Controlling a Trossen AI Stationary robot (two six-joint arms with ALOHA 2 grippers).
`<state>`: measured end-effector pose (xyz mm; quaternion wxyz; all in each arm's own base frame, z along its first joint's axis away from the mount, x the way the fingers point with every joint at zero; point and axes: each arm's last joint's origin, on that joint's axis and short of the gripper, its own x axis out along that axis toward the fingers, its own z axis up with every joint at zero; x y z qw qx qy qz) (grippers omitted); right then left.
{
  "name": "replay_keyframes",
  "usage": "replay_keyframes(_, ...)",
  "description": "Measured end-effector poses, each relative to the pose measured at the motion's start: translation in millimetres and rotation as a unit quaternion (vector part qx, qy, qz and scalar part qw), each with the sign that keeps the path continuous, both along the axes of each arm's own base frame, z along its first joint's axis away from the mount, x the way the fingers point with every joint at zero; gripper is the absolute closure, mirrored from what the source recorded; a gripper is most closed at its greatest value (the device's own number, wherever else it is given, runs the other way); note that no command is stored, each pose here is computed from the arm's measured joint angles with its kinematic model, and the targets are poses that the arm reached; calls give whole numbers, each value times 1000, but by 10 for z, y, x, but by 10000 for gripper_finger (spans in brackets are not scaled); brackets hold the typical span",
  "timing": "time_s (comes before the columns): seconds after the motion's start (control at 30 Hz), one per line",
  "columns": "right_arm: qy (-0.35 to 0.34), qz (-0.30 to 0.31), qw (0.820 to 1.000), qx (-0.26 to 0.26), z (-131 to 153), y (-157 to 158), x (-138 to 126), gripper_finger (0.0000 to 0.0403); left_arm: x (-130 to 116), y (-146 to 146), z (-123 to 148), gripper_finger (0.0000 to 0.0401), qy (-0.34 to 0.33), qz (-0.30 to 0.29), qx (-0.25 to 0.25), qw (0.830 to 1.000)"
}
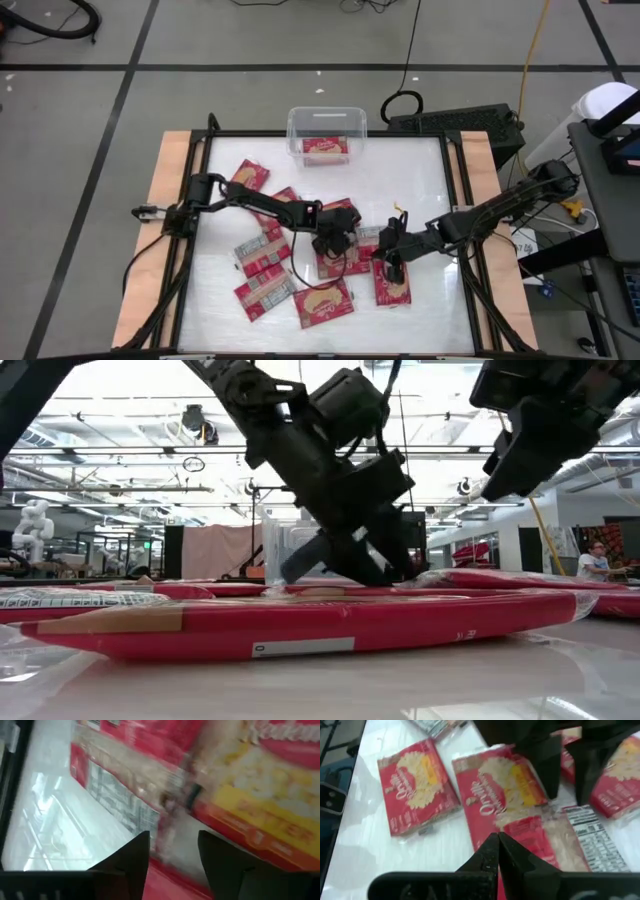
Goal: Sort popcorn bags into baskets
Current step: Put the popcorn bag into the transparent bin
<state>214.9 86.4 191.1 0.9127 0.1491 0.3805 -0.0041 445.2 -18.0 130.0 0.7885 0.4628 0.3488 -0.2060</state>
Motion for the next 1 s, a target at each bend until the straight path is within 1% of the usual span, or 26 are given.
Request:
replay_keyframes(0.03,0,2,1000,0,0,8,-3,403,8,17,-9,236,-3,0,0,1000)
replay_keyframes(0.17,-2,2,1000,4,3,22,-5,403,49,53,-75,257,-15,-30,-7,999)
replay_keyframes(0.23,-2,2,1000,4,4,21,-5,403,60,55,-124,276,-15,-37,-7,999)
replay_keyframes(0.3,-3,3,1000,0,3,21,-5,403,78,53,-139,306,-22,-33,-13,999)
replay_keyframes(0.4,-8,0,1000,-12,7,15,-1,403,76,52,-148,372,-19,-17,-28,999)
replay_keyframes(0.43,-9,-3,1000,-20,5,9,-2,403,77,51,-148,386,-19,-5,-40,999)
replay_keyframes(0.53,-15,-20,999,-40,6,-7,-1,403,71,70,-95,391,-23,35,-73,996)
replay_keyframes(0.63,-24,-32,998,-54,13,-8,2,403,46,84,62,396,-33,77,-107,991)
replay_keyframes(0.67,-28,-36,997,-59,18,-7,3,403,48,94,148,397,-47,88,-120,988)
replay_keyframes(0.73,-37,-43,995,-77,34,-4,-7,403,15,121,285,396,-51,116,-145,981)
replay_keyframes(0.8,-48,-48,994,-90,71,10,-40,403,-25,176,428,397,-57,157,-176,970)
replay_keyframes(0.9,-57,-55,990,-112,120,40,-120,396,-116,337,652,398,-63,230,-227,944)
replay_keyframes(1.0,-67,-66,986,-135,154,61,-185,378,-218,491,822,399,-59,278,-268,920)
